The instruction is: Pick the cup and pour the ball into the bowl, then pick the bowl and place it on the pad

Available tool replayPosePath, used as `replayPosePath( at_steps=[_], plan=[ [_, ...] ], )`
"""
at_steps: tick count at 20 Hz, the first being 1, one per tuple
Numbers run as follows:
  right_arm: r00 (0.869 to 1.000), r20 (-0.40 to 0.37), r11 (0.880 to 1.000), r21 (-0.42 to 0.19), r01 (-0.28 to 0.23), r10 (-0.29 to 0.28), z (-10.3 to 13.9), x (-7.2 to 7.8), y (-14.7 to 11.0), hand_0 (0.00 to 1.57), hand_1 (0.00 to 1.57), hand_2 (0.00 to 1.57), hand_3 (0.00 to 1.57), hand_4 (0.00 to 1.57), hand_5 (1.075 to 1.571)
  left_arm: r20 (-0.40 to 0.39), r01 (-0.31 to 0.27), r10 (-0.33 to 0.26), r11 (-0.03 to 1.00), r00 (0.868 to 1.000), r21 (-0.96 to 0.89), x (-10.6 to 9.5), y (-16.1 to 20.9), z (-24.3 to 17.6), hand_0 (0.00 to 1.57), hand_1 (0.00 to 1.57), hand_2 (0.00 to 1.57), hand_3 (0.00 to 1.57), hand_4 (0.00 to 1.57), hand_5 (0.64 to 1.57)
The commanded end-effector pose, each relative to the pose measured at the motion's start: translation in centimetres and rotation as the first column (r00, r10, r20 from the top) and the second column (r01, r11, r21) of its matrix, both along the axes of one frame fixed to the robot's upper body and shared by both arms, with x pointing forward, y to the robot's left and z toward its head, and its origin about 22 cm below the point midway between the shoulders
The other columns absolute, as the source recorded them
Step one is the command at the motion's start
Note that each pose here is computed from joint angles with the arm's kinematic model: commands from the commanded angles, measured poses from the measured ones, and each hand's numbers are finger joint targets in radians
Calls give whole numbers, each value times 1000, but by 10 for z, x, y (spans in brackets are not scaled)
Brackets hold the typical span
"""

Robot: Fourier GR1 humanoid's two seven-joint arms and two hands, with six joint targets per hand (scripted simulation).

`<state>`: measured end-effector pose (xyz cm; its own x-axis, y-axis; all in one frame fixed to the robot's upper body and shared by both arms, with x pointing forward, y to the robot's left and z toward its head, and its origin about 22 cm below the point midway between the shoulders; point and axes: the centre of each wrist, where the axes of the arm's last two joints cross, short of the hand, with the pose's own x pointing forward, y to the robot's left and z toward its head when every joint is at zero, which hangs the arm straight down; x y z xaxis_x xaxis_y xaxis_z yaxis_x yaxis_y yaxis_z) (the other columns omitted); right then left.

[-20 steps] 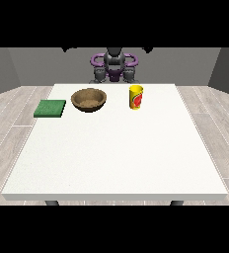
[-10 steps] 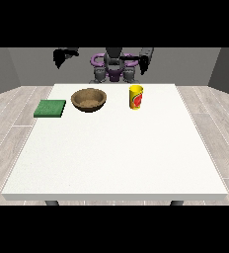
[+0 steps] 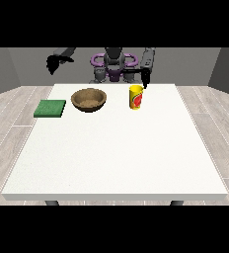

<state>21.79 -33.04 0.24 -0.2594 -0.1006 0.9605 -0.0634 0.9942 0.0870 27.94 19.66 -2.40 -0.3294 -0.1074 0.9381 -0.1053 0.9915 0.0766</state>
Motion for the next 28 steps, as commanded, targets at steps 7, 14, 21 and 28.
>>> replayPosePath(
  at_steps=[7, 14, 21, 28],
  plan=[
    [999, 51, 1000, 1, -12, 12, -10, 10, -36, 0, 0, 0, 0, 254, 1571, 15, -55, 55, 998, 998, 24, 29, 10, -31, 0, 0, 0, 0, 0, 1490],
    [987, 131, 995, -14, -96, 97, 17, 22, -20, 0, 0, 0, 0, 233, 1567, 55, -175, 170, 977, 984, 119, 35, 3, -56, 995, 995, 1204, 997, 761, 1539],
    [999, 17, 998, 30, -51, 50, 16, 4, -74, 0, 0, 0, 0, 343, 1569, -8, -203, 214, 936, 977, 288, 29, -1, -71, 1304, 1304, 1571, 1571, 1205, 1556],
    [993, -118, 1000, 5, -10, 11, 26, 22, -78, 0, 0, 0, 0, 495, 1571, 22, -196, 230, 774, 973, 602, 67, -4, -33, 1320, 1320, 1571, 1571, 1232, 1552]
  ],
)
